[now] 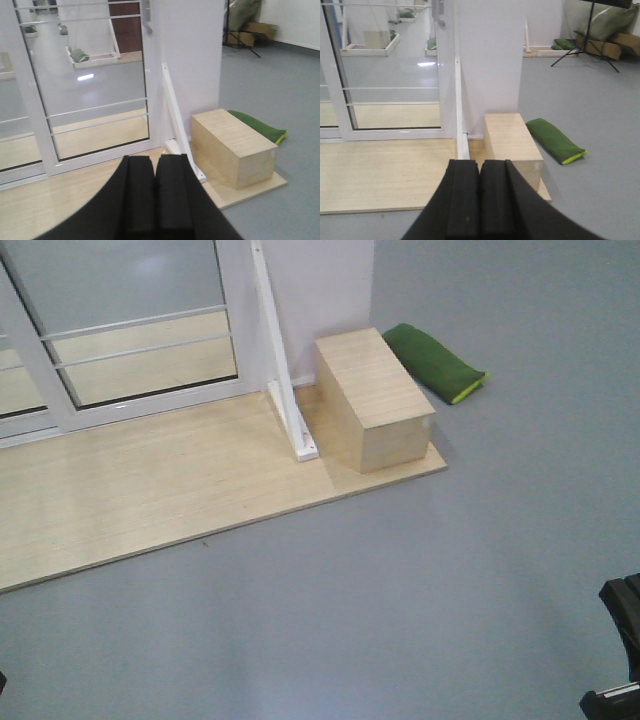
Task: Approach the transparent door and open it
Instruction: 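Drive the base forward to the glass sliding door, then stop the base in front of the door near its silver handle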
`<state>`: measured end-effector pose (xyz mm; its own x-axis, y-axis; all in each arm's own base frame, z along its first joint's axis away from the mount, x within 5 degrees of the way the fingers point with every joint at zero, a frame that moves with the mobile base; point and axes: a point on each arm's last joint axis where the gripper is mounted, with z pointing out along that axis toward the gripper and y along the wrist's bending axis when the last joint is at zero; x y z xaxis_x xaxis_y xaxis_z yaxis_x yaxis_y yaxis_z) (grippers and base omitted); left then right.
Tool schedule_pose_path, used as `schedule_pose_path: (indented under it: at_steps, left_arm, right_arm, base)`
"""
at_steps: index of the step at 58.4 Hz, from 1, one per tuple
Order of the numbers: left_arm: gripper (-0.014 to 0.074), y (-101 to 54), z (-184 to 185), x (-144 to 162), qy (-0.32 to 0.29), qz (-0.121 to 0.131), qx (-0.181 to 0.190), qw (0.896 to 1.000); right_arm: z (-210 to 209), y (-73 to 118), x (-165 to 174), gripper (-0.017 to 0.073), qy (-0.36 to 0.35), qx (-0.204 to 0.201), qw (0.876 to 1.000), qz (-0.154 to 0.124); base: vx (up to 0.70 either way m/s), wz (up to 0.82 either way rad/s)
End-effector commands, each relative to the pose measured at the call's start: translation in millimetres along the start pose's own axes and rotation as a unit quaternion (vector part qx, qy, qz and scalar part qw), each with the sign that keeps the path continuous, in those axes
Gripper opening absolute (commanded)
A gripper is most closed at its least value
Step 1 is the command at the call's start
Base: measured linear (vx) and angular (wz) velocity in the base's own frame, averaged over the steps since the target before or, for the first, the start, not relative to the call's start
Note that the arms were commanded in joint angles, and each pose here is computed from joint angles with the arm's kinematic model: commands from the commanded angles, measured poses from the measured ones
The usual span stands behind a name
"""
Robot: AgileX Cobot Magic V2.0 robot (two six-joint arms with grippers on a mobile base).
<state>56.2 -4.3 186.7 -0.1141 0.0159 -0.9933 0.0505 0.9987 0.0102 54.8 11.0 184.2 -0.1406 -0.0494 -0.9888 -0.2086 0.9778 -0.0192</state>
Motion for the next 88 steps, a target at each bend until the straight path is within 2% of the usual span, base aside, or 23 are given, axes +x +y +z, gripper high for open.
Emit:
schedule_pose_path:
  at_steps: [1, 36, 88]
  left_arm:
    - [-0.0006, 1.3, -0.2, -2.7, -0.037, -0.003, -0.007, 0.999]
    - [-0.0006, 1.3, -0.2, -2.7, -0.037, -0.003, -0.007, 0.999]
    - [-0.0006, 1.3, -0.2, -2.7, -0.037, -0.003, -0.007, 0.999]
  right_arm:
    - [-1.1, 0.1, -6.5, -0.0009, -0.045, 0.001, 0.999, -0.002]
    - [-1.0, 0.0, -5.7, -0.0009, -0.041, 0.001, 0.999, -0.002]
    - [-1.0, 0.0, -5.6, -0.0009, -0.041, 0.001, 0.999, -0.002]
  base:
    - [0.43, 0.53]
    - [0.42, 0.45]
    - [0.44, 0.09]
